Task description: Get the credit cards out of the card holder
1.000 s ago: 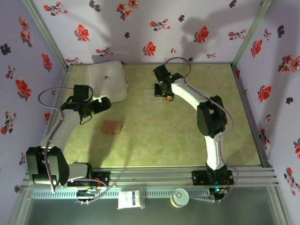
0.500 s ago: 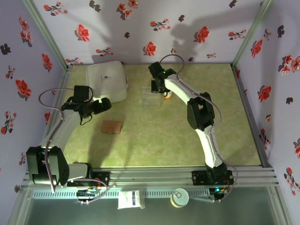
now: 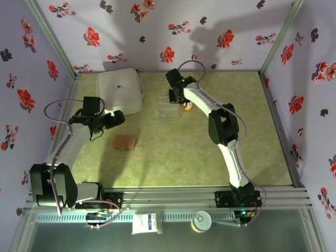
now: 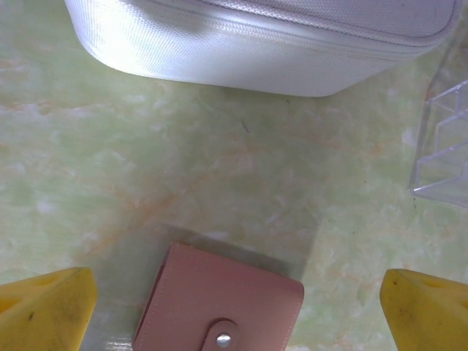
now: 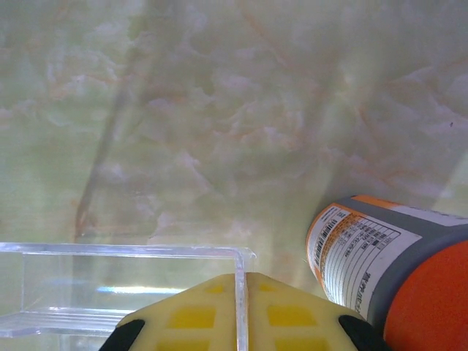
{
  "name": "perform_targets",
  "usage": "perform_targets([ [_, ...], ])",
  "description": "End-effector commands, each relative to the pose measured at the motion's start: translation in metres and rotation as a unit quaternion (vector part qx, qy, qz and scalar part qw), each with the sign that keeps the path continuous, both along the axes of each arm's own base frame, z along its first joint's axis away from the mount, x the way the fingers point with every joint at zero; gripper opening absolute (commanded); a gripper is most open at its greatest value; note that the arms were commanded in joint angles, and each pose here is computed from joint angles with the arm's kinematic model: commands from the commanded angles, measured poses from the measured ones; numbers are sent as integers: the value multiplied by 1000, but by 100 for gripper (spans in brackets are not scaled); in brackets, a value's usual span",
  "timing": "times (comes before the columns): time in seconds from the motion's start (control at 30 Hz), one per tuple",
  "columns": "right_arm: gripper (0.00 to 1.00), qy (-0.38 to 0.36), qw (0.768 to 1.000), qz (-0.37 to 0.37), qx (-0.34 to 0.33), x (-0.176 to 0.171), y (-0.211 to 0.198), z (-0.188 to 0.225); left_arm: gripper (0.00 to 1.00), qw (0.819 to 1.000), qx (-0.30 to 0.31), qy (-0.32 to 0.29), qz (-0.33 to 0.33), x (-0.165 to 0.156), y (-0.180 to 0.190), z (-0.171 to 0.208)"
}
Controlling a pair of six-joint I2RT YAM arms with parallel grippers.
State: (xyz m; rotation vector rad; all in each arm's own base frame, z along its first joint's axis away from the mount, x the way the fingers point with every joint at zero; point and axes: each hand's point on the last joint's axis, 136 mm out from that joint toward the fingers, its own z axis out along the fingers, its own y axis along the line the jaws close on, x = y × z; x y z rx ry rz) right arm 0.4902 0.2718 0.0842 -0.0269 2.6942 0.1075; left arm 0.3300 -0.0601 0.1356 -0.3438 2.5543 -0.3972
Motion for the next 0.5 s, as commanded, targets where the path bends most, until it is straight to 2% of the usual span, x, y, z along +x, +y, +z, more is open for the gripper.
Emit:
perform_targets([
  [0.0,9,-15,1000,9,-9,6,1,9,100,1000,-12,11,-4,-1,-6,-6],
  [0.1,7,-11,1000,14,-6,6,2,7,100,1000,-13,15,-5,-1,-6,-8],
  [0.47,15,-8,1000,20,-9,6,-2,10,100,1000,-15,22,-7,1,-8,-11],
])
